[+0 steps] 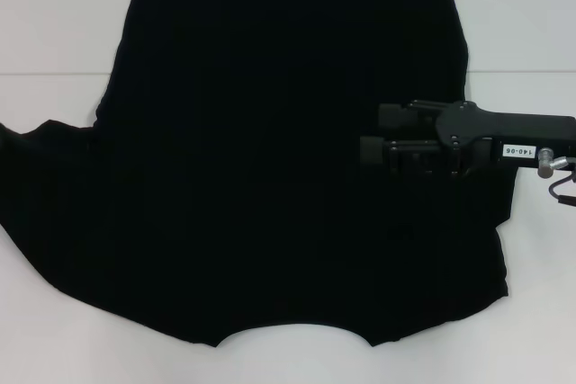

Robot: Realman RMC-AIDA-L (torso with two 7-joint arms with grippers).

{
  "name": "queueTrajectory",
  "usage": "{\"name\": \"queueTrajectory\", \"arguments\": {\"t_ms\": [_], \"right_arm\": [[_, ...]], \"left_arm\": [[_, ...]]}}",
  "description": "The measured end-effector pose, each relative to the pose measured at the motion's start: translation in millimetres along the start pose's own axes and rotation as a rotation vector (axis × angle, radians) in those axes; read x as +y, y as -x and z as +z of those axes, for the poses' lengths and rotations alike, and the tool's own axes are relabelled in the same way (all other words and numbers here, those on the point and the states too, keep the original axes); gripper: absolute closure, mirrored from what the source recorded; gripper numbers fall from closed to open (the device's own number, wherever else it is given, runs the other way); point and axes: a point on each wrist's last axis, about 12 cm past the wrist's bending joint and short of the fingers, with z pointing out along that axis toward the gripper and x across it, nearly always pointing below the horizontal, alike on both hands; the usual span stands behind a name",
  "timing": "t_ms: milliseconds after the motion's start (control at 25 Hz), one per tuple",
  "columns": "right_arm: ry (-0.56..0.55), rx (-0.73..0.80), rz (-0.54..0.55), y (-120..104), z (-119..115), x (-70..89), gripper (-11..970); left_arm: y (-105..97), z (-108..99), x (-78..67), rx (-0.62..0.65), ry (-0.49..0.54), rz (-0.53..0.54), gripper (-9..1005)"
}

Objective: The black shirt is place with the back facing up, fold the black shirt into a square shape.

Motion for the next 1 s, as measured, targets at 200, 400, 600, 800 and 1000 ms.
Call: {"name": "queueTrajectory", "arguments": {"t_ms": [200, 400, 600, 800, 1000], "right_arm": [[-0.004, -0.009, 0.006, -1.5, -1.8, 0.1, 68], [-0.004, -0.010, 0.006, -1.7, -2.1, 0.2, 69], [-0.003, -0.010, 0.005, -1.1, -1.7, 0.1, 69], [-0.002, -0.011, 0.001, 0.2, -0.8, 0.1, 70], [-0.005, -0.011, -0.001, 0.5, -0.6, -0.3, 70]], "left_arm": [[0.9, -4.4, 3.9, -0.008, 0.014, -0.002, 995], [-0.3, -4.4, 4.2, 0.000, 0.017, 0.003, 994], [-3.2, -4.3, 3.1, 0.016, 0.005, 0.002, 994], [-6.5, -6.2, 5.4, 0.022, 0.010, -0.002, 994], [-8.5, -6.9, 6.4, 0.025, 0.013, -0.005, 995]]}}
